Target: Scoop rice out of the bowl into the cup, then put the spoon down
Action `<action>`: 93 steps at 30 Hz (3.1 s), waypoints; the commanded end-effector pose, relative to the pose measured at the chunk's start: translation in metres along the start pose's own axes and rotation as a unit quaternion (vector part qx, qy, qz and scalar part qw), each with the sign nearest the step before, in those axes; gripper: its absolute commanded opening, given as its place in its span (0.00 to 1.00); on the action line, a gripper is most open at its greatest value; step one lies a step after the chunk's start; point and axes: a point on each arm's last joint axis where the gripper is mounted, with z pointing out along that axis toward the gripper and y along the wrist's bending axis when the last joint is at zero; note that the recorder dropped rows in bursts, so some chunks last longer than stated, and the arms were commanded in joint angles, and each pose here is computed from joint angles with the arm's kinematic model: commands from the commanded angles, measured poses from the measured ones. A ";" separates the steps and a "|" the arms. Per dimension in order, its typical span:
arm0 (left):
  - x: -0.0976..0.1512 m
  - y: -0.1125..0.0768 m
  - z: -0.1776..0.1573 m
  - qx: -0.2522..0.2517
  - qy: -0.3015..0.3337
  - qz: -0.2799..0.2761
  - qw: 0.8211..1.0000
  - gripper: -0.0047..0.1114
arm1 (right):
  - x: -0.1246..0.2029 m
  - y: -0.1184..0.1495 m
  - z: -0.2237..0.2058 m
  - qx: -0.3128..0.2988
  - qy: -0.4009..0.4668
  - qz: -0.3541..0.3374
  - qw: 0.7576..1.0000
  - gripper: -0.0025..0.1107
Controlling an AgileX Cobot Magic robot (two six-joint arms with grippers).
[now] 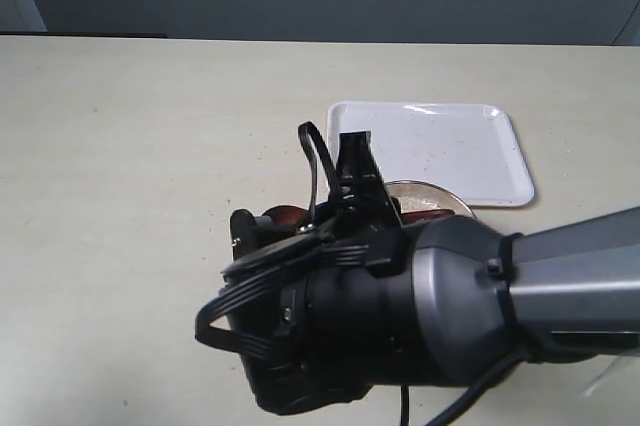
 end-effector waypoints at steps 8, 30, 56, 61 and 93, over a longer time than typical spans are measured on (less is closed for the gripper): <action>-0.004 0.000 -0.001 0.004 -0.009 0.004 1.000 0.04 | -0.002 0.002 -0.004 0.013 -0.008 -0.007 1.000 0.02; -0.004 0.000 -0.001 0.004 -0.009 0.005 1.000 0.04 | 0.005 0.008 0.001 0.053 0.002 0.004 0.999 0.02; -0.004 0.000 -0.001 0.004 -0.010 0.005 1.000 0.04 | 0.013 0.011 0.002 0.110 -0.011 -0.009 0.994 0.02; -0.004 0.000 -0.001 0.004 -0.010 0.005 1.000 0.04 | 0.015 0.013 0.005 0.129 -0.016 -0.006 0.992 0.02; -0.004 0.000 -0.001 0.004 -0.009 0.005 1.000 0.04 | 0.015 0.018 -0.001 0.153 -0.039 0.001 0.987 0.02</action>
